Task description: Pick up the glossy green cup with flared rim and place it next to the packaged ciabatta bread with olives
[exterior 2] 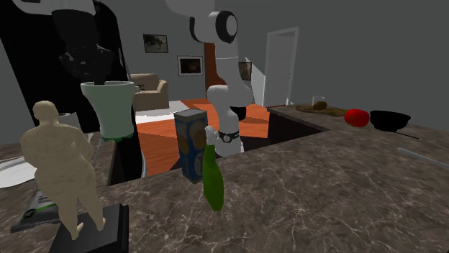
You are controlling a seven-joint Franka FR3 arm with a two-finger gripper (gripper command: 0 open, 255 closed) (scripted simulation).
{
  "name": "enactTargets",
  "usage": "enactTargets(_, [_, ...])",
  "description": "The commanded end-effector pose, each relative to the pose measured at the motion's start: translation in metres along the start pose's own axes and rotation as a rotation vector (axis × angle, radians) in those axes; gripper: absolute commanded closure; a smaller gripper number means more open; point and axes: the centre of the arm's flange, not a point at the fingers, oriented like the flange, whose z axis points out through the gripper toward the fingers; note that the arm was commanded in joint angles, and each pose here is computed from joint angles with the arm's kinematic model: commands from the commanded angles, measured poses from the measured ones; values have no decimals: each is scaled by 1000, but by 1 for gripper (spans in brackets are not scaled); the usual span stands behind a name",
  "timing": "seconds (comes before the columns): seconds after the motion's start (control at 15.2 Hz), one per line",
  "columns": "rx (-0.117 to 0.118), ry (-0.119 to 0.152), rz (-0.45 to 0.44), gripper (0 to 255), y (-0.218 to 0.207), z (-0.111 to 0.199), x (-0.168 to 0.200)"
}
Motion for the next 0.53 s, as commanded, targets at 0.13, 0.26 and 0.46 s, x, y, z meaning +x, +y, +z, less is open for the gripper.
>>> enactTargets(0.13, [0,1,-1,255,39,4,-8])
enactTargets(0.26, [0,1,-1,255,40,14,-8])
enactTargets(0.46, [0,1,-1,255,42,30,-9])
